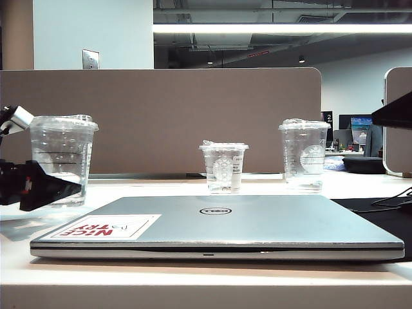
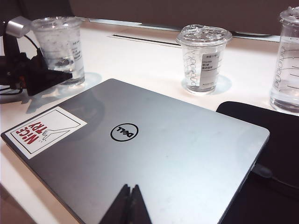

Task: Pick up the coffee cup on the left and place it on the left side of the laptop.

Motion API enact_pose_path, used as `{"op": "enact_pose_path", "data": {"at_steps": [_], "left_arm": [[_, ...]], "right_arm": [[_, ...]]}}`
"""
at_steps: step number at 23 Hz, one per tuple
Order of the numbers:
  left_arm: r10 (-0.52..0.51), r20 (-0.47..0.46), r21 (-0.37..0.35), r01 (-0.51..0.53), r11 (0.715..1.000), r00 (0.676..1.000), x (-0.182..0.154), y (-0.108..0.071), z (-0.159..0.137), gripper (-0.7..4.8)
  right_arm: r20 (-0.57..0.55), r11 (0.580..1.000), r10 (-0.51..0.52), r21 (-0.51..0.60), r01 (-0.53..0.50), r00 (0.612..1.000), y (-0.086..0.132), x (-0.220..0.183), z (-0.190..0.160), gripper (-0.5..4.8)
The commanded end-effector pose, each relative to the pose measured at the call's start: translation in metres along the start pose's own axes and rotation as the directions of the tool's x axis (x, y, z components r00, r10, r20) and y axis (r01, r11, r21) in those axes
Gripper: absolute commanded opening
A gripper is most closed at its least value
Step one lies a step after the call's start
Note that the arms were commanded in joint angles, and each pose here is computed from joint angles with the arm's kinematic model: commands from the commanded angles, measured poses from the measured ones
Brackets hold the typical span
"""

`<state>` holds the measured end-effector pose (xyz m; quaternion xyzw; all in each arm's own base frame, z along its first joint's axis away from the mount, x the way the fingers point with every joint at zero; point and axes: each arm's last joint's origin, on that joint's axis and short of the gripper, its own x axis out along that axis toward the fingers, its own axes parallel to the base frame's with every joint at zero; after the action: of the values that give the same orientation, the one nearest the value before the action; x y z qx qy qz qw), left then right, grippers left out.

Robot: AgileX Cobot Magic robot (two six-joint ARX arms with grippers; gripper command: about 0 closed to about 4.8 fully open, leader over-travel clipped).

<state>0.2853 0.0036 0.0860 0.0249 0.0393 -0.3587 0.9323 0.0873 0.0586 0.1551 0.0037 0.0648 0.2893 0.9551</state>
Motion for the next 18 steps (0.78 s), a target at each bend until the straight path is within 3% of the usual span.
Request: {"op": "enact_pose_path", "data": {"at_steps": [1, 7, 18], "left_arm": [[-0.035, 0.009, 0.016, 0.035, 0.999, 0.999, 0.000, -0.011, 0.000, 3.41], [-0.071, -0.007, 0.016, 0.071, 0.997, 0.997, 0.003, -0.022, -0.003, 3.41], [-0.015, -0.040, 0.008, 0.015, 1.000, 0.999, 0.002, -0.020, -0.011, 3.41]], "right_arm": [[0.029, 1.000, 0.002, -0.001, -0.002, 1.000, 0.000, -0.001, 0.001, -0.05], [0.035, 1.000, 0.002, -0.001, -0.002, 0.999, 0.000, -0.002, 0.002, -0.05], [0.035, 1.000, 0.002, -0.001, -0.002, 0.999, 0.000, -0.002, 0.002, -0.04]]}}
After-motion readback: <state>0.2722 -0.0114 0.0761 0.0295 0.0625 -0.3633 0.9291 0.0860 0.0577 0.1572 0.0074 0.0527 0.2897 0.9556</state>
